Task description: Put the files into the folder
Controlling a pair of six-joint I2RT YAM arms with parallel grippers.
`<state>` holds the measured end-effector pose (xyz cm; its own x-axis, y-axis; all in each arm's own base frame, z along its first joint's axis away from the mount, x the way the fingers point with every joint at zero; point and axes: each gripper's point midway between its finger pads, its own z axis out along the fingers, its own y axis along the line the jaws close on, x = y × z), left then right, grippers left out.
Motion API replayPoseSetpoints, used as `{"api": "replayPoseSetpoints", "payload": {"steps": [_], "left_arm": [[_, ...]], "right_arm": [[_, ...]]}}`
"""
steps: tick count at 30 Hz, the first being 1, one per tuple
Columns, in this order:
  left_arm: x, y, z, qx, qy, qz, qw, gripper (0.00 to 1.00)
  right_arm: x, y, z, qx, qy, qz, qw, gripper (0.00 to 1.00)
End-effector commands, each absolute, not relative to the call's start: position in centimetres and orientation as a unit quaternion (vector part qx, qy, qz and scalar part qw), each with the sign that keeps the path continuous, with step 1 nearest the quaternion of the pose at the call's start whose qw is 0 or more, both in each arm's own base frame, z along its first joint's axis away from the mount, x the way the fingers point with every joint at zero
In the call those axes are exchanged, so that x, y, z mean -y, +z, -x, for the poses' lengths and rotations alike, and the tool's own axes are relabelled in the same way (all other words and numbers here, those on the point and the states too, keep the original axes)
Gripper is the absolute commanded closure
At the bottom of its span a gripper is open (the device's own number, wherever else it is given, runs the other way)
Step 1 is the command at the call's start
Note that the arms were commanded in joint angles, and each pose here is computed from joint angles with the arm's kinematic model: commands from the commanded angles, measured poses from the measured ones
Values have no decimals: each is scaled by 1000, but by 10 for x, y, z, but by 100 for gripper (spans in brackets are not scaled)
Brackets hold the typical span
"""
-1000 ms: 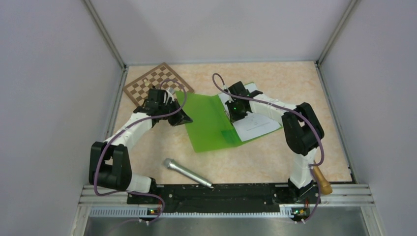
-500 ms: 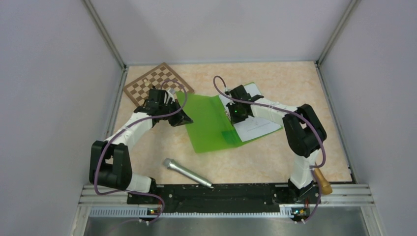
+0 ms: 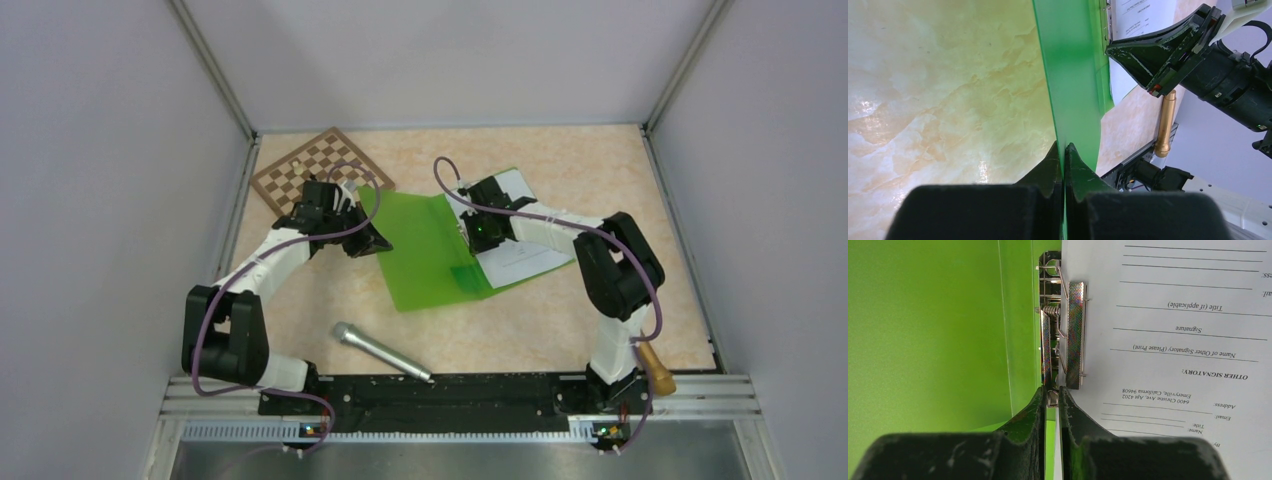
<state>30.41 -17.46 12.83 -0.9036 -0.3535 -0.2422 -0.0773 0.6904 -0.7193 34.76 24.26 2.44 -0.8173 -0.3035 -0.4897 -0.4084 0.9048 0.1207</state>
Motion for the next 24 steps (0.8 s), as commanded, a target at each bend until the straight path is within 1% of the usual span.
{"api": "replayPoseSetpoints", "payload": {"steps": [1, 4, 9, 15, 19, 24], "left_arm": [[177, 136, -306, -899, -384, 102, 186, 100], [178, 137, -307, -898, -387, 101, 185, 100], [179, 138, -308, -897, -389, 102, 183, 100], [180, 137, -308, -896, -393, 106, 179, 100], [181, 139, -308, -893, -398, 104, 180, 100], [181, 138, -307, -895, -396, 103, 180, 100]], "right_arm": [[-191, -37, -315, -971, 13, 186, 151, 100], [-185, -43, -315, -970, -13, 190, 150, 100], [-173, -46, -311, -960, -85, 215, 159, 100], [-177, -44, -307, -958, -89, 212, 172, 100], [-192, -43, -304, -961, -46, 215, 167, 100], [-223, -18, -301, -960, 37, 215, 174, 100]]}}
